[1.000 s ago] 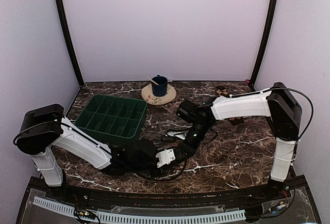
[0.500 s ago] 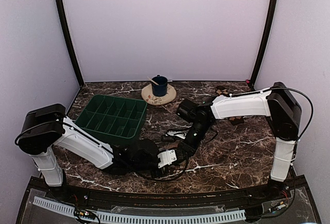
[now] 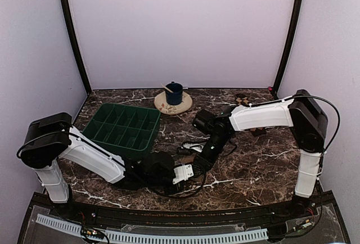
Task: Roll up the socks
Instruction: Roll the sock at the center of the board.
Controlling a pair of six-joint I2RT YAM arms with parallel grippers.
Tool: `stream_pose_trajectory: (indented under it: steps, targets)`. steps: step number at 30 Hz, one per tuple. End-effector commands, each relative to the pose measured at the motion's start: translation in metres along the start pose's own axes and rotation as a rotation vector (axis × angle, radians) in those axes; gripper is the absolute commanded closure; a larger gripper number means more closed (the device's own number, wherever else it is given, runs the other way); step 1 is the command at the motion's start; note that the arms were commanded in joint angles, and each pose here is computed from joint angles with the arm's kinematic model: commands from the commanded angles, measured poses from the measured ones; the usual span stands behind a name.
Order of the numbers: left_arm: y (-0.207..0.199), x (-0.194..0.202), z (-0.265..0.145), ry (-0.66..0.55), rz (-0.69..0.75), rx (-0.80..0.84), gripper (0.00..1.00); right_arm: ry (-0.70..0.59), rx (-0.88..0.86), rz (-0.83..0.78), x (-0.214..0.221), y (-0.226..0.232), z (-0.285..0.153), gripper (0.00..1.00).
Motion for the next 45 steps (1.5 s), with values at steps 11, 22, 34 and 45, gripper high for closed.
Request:
stream_pose_trajectory:
  steps: [11,22,34,45]
  targets:
    - [-0.003,0.009,0.001,0.102,-0.086,0.086,1.00,-0.097,0.056,0.029,-0.004,-0.011,-0.007,0.78]
    - [0.001,0.009,0.003,0.147,-0.129,0.126,1.00,-0.176,0.082,0.048,-0.008,-0.016,-0.017,0.72]
    - [0.012,0.009,0.002,0.245,-0.230,0.225,1.00,-0.305,0.204,0.135,0.001,-0.039,-0.019,0.72]
    - [0.005,0.013,-0.005,0.364,-0.330,0.386,1.00,-0.447,0.364,0.178,0.008,-0.055,-0.036,0.72]
Point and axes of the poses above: each gripper's point midway between its finger pads, its own z axis out along the fingers, its own y axis along the line the jaws close on, x = y × z, the point moved 1 cm from there along -z, back along the fingers, and after that the axes turned 12 degrees about -z, right-handed, at the moved point
